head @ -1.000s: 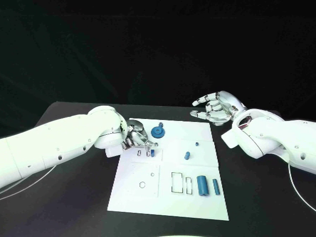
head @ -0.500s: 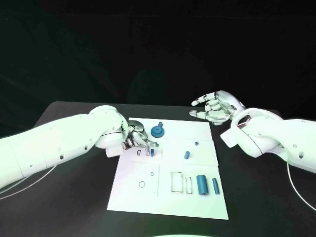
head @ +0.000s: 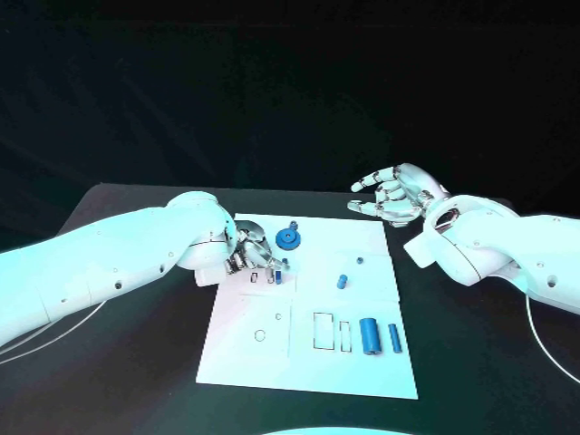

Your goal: Assemble the parts on the task board

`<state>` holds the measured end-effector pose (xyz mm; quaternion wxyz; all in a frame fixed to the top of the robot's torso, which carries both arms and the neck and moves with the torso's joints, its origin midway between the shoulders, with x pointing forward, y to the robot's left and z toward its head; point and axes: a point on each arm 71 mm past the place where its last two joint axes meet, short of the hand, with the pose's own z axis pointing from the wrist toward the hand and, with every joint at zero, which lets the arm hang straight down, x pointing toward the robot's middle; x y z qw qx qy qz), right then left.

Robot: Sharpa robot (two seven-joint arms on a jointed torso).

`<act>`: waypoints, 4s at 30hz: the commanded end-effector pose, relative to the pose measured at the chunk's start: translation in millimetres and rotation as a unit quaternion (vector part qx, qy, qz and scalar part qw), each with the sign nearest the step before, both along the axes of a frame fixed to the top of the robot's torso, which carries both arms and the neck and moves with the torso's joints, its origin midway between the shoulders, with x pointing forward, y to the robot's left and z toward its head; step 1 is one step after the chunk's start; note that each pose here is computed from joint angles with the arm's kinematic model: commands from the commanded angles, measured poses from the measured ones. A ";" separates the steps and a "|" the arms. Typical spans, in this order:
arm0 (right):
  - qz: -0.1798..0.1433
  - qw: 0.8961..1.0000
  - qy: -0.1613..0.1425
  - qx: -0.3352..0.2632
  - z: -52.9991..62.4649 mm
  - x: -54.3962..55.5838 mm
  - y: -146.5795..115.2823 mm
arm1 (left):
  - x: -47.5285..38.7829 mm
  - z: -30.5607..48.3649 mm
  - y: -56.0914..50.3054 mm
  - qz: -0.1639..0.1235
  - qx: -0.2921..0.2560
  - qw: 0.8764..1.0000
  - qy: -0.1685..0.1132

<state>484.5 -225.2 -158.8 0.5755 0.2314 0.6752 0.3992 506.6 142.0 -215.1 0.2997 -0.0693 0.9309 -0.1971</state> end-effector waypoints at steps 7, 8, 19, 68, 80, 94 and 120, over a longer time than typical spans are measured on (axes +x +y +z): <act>0.011 1.000 0.001 -0.006 -0.2 -0.5 2.0 | 0.6 -2.7 -2.3 -0.014 0.008 1.000 0.013; 0.011 1.000 0.001 -0.006 -0.2 -0.5 2.0 | 0.6 -2.8 -2.6 -0.015 0.008 1.000 0.013; 0.013 1.000 0.002 -0.006 -0.5 -0.3 3.5 | 1.0 -4.3 -4.8 -0.019 0.008 1.000 0.017; 0.018 1.000 0.008 -0.011 -1.7 -0.6 4.7 | 3.3 -7.6 -10.1 -0.025 0.006 0.999 0.022; 0.018 1.000 0.009 -0.012 -2.2 -0.2 4.5 | 2.6 -7.4 -6.4 -0.015 -0.008 0.999 0.027; 0.015 1.000 0.010 -0.013 -3.1 0.3 2.3 | 2.3 -1.5 5.7 0.013 -0.032 0.999 0.011; 0.015 1.000 0.014 -0.015 -4.9 0.5 1.2 | -0.2 0.4 1.1 -0.024 0.027 0.997 -0.069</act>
